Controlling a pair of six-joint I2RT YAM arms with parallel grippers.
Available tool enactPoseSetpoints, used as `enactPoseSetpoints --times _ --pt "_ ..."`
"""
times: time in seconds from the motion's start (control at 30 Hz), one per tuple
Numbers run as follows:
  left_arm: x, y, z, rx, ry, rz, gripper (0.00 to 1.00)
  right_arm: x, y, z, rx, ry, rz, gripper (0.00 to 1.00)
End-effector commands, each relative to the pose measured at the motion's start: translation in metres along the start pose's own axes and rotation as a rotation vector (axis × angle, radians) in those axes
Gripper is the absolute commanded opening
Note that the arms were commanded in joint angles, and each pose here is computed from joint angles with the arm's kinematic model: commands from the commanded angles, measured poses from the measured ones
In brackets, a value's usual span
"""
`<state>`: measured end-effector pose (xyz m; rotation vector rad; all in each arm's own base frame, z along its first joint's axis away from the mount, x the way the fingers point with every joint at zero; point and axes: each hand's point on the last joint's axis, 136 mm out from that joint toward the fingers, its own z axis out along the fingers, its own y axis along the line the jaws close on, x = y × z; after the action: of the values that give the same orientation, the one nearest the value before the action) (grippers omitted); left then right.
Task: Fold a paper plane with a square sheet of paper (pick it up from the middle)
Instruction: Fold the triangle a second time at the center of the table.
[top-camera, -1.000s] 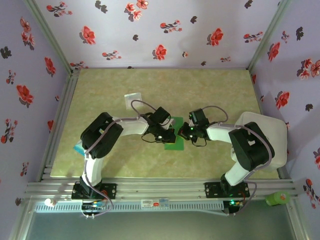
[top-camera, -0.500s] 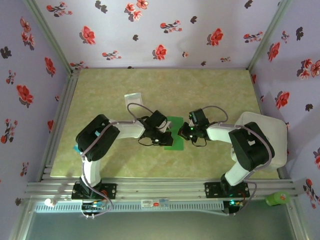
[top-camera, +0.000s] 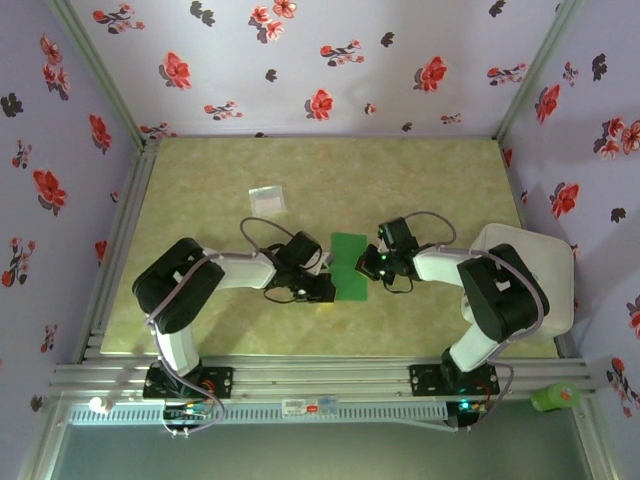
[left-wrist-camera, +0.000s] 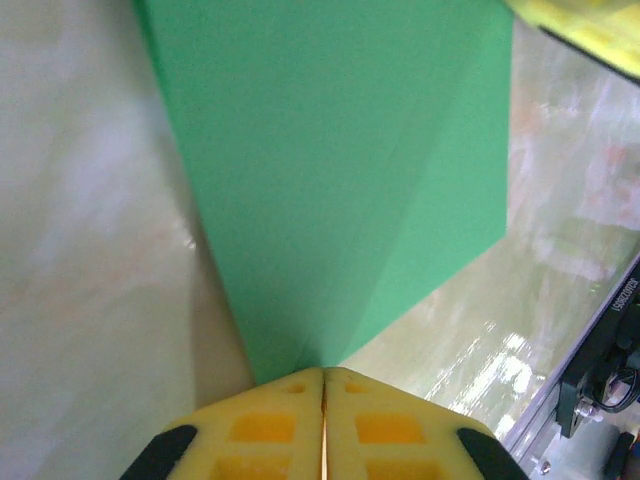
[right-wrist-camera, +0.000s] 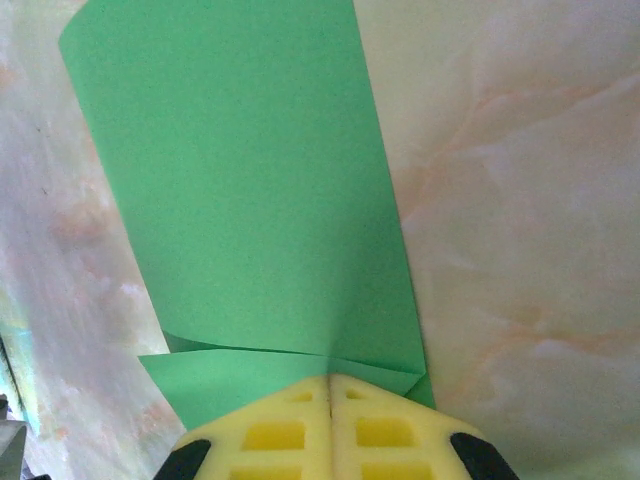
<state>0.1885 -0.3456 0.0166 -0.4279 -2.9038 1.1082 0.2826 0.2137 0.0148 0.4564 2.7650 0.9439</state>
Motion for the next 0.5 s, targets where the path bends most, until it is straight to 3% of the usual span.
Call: enactPoseSetpoints --times 0.0,0.2,0.47 --pt "0.015 0.0 -0.013 -0.007 0.03 -0.031 0.09 0.015 -0.052 0.004 0.2 0.028 0.047 0.0" --pt "-0.025 -0.028 -0.036 0.096 -0.106 0.011 0.09 0.013 -0.049 0.003 0.193 0.023 0.045 0.0" --pt "-0.053 -0.028 -0.015 0.122 -0.08 -0.014 0.09 0.011 -0.043 0.003 0.176 0.023 0.045 0.0"
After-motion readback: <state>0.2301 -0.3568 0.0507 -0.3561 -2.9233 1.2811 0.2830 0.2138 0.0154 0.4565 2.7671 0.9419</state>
